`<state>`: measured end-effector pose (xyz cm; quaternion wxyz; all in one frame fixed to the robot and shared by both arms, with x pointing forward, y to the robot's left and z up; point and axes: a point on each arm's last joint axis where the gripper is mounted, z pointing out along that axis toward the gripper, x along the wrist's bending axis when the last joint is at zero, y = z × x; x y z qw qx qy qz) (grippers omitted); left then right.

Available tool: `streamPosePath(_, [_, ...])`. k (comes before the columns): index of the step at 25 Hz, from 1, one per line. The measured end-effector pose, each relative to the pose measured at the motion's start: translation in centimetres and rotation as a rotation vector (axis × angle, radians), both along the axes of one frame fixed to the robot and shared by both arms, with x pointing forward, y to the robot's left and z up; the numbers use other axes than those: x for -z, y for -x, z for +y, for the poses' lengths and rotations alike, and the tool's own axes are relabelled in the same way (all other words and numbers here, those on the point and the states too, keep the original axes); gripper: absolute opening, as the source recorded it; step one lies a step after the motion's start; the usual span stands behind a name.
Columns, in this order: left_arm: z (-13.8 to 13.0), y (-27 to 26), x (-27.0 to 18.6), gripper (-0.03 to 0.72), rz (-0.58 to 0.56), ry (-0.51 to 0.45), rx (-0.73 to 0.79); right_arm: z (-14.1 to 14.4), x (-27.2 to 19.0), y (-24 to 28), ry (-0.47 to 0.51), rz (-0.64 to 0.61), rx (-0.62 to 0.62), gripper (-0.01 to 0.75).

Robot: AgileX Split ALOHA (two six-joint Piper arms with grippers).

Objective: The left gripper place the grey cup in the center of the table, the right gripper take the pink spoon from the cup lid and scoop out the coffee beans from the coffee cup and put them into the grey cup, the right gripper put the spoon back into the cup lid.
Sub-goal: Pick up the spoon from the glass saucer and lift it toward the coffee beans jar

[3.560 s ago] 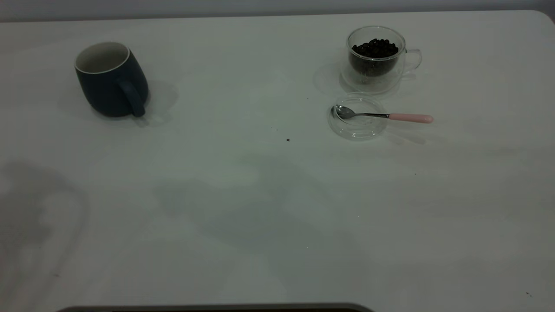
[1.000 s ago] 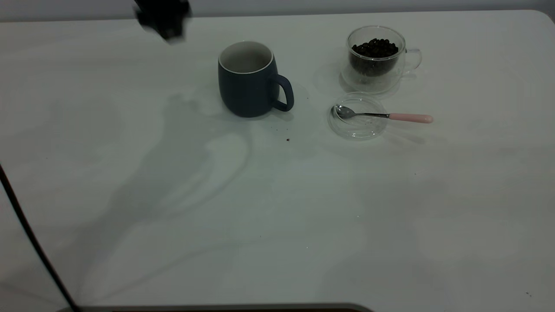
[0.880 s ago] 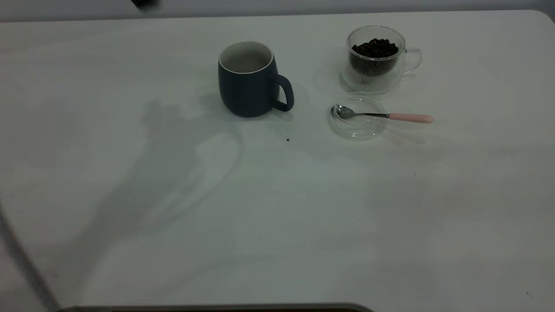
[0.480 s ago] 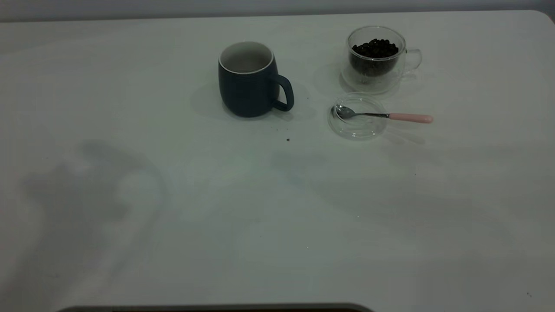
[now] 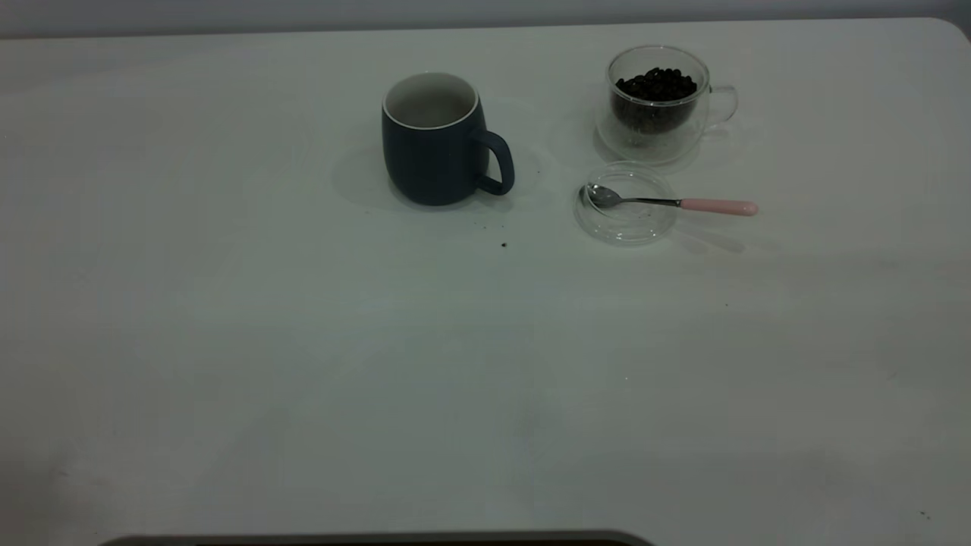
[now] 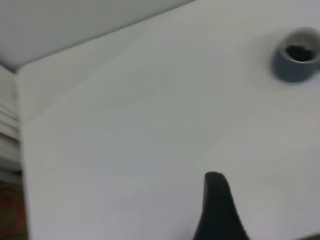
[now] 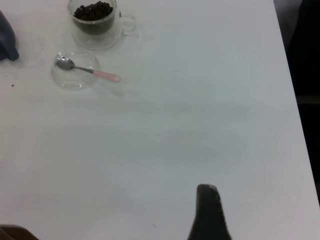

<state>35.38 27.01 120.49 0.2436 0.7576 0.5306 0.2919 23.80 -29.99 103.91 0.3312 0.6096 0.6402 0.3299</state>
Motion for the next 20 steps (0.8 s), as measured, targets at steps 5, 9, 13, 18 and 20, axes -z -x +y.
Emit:
streamPosePath(5, [1.2,5.2,2.5,0.567,0.000,0.145,0.070,0.0,0.0,0.0,0.000,0.000,0.000,0.587])
streamPosePath(9, [1.8,8.0,5.3,0.567,0.021,0.219,0.114,0.0,0.0,0.0,0.000,0.000,0.000,0.587])
streamPosePath(13, [2.5,9.6,8.8,0.567,0.035,0.208,0.110,0.0,0.0,0.0,0.000,0.000,0.000,0.587])
streamPosePath(18, [3.0,10.4,12.8,0.567,0.054,0.165,-0.029,0.0,0.0,0.0,0.000,0.000,0.000,0.587])
streamPosePath(20, [3.1,10.9,14.0,0.567,0.051,0.168,-0.084,0.0,0.0,0.0,0.000,0.000,0.000,0.587])
